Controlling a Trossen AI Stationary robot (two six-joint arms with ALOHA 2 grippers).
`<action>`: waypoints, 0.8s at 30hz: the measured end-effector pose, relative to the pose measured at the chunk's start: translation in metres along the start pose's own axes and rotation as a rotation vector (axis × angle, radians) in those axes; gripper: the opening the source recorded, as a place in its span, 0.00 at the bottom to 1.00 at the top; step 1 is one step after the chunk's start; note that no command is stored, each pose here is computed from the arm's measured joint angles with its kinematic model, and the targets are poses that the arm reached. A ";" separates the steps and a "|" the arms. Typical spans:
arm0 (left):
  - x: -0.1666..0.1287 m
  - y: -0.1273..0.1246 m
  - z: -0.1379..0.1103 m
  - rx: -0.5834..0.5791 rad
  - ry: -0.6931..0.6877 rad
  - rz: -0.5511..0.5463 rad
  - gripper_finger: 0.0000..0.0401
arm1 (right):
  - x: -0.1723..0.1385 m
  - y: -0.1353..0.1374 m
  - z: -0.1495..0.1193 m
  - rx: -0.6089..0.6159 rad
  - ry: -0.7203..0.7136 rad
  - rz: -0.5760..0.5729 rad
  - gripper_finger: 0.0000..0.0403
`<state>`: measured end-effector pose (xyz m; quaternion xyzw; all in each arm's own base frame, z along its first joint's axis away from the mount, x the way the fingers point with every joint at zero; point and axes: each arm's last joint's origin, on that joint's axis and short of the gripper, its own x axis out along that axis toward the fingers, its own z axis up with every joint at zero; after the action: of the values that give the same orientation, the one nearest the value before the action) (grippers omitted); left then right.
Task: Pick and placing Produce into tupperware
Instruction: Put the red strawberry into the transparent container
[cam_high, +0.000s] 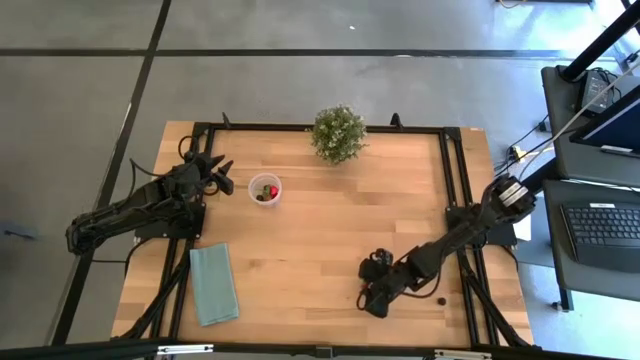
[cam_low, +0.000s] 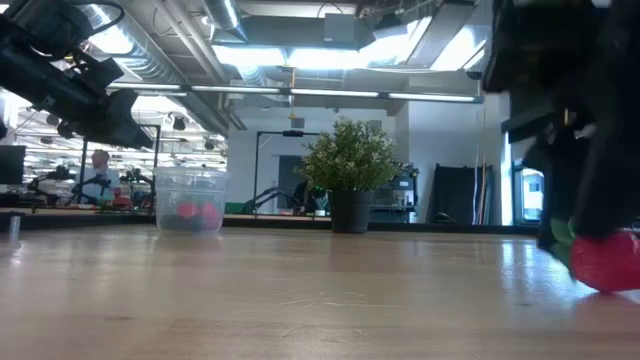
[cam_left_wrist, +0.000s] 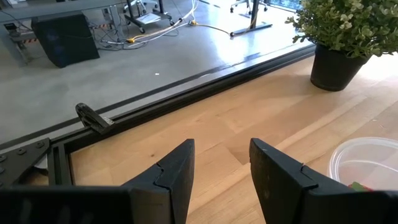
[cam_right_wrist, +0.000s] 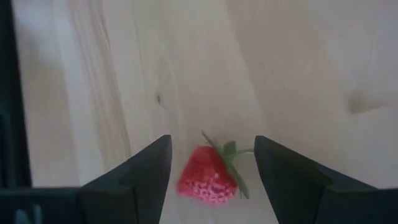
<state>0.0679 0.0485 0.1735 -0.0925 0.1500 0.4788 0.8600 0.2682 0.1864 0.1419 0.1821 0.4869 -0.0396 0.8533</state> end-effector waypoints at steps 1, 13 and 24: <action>0.000 0.000 0.000 0.000 0.000 0.000 0.36 | 0.003 0.000 -0.001 0.006 0.008 -0.004 0.58; 0.000 0.000 0.000 0.001 0.002 0.001 0.36 | 0.011 -0.002 -0.006 0.010 0.051 -0.014 0.56; 0.000 0.000 0.000 0.001 0.003 0.001 0.36 | 0.010 -0.001 -0.008 -0.030 0.115 0.037 0.45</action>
<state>0.0678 0.0485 0.1733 -0.0926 0.1516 0.4789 0.8597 0.2672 0.1893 0.1293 0.1803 0.5323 -0.0060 0.8271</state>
